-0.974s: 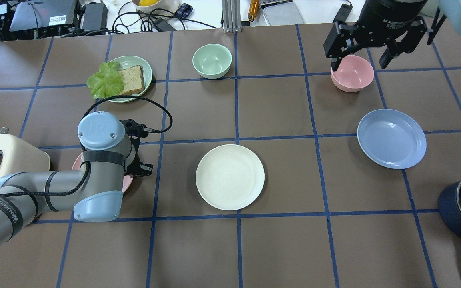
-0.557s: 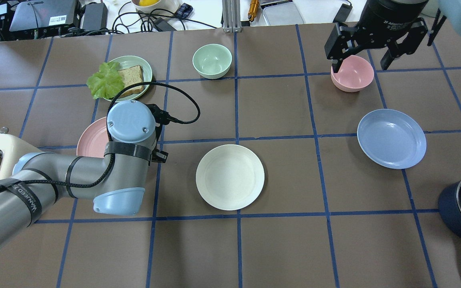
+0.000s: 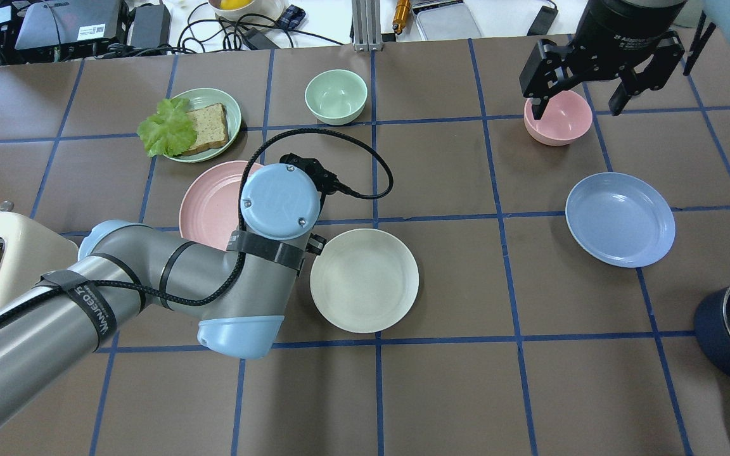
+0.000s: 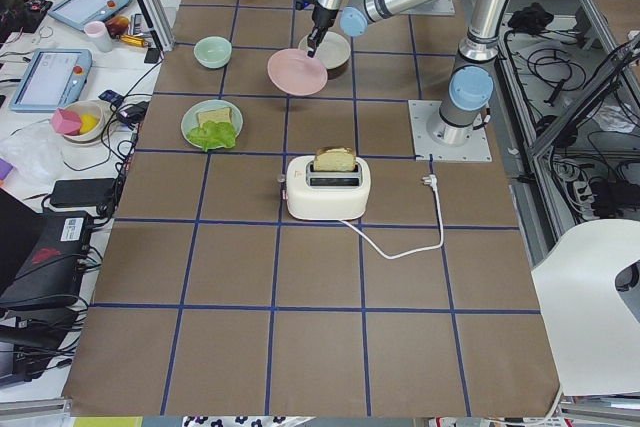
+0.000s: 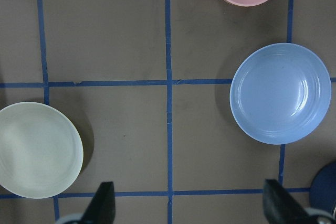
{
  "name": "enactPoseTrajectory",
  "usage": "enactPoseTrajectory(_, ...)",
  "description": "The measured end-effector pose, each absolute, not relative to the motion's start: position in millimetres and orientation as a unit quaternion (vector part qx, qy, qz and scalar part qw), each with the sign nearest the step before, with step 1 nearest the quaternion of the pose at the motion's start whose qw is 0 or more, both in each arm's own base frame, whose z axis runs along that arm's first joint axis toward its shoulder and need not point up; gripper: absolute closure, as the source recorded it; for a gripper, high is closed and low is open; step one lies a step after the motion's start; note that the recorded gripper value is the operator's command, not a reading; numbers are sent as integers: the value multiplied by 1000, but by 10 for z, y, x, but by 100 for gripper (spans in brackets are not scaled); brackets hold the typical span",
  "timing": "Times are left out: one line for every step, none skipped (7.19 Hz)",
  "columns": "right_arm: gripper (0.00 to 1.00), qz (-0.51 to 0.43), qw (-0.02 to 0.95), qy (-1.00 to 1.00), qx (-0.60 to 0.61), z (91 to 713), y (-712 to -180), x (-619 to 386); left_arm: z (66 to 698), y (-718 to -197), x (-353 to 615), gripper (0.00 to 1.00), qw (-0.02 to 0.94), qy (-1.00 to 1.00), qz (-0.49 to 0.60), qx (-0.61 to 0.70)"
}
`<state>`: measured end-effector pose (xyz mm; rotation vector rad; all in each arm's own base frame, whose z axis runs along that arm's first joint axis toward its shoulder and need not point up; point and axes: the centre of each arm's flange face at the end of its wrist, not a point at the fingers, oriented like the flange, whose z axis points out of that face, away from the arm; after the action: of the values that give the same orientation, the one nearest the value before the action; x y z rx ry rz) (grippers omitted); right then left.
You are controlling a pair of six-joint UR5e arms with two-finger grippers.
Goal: Stack three plates with pink and blue
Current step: 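Carry the pink plate with the left gripper onto the cream-white plate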
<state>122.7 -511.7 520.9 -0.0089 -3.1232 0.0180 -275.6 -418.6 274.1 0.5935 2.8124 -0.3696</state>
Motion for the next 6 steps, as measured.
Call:
enactPoseTrajectory(0, 0, 8, -1000, -7, 5213, -5097, 1216, 2802, -4153, -2941, 100, 102, 969, -122, 190)
enactPoseTrajectory(0, -6, 7, -1000, -8, 5209, -5081, 1210, 2860, -4124, -3129, 100, 86, 974, -109, 179)
enactPoseTrajectory(0, -10, 8, -1000, -7, 5193, -5081, 1200, 2875, -4070, -3313, 100, 77, 977, -96, 174)
enactPoseTrajectory(0, -14, 10, -1000, -8, 5160, -5100, 1151, 2839, -3992, -3482, 100, 73, 979, -87, 168)
enactPoseTrajectory(0, -19, 11, -1000, -18, 5130, -5121, 1016, 2776, -3905, -3616, 100, 74, 980, -79, 164)
enactPoseTrajectory(0, -26, 11, -999, -29, 5110, -5129, 854, 2725, -3833, -3730, 100, 77, 981, -73, 163)
